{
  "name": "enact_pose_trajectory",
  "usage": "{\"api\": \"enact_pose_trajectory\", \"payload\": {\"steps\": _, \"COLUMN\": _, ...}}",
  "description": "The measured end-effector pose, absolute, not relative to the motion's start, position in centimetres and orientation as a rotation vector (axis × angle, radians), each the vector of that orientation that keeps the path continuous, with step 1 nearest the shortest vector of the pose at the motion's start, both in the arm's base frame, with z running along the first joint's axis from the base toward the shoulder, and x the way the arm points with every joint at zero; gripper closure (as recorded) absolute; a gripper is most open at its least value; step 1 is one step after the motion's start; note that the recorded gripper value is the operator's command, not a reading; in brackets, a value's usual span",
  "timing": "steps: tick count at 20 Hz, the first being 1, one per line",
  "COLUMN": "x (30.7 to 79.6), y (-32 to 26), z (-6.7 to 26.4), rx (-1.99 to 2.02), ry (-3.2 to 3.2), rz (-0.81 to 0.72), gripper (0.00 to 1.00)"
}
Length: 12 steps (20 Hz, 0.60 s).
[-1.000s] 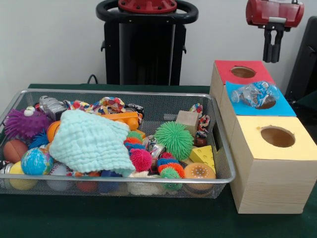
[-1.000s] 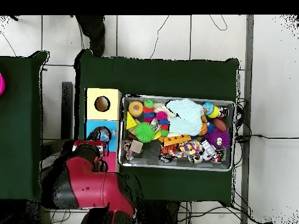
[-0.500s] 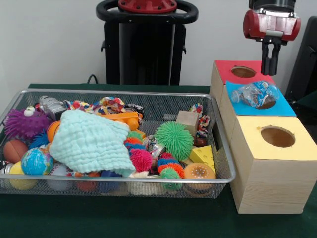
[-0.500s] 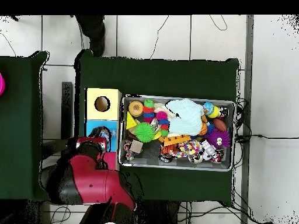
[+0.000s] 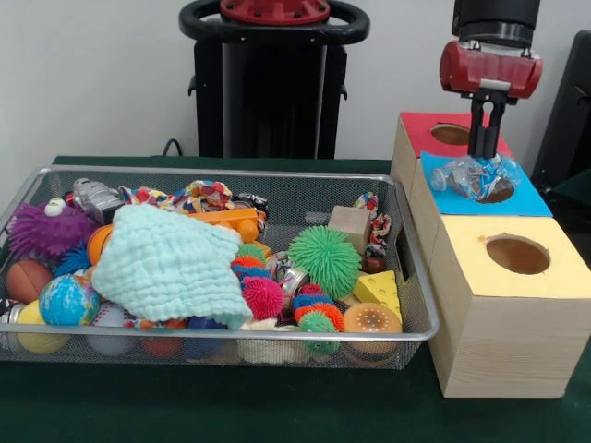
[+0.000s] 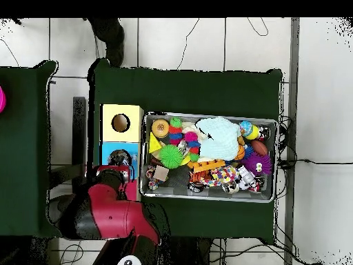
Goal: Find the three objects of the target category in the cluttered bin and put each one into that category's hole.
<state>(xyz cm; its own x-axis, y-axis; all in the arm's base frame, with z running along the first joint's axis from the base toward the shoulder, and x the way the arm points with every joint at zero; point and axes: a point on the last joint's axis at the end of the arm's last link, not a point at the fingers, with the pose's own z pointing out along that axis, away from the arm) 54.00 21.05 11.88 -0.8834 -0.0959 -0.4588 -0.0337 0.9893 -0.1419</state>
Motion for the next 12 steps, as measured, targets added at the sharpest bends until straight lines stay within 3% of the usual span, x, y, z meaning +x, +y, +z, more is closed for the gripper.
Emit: {"api": "enact_pose_trajectory", "payload": {"steps": 12, "x": 54.4, "y": 20.2, "z": 9.9, "rx": -0.102, "ry": 2.560, "rz": -0.201, "gripper": 1.00}}
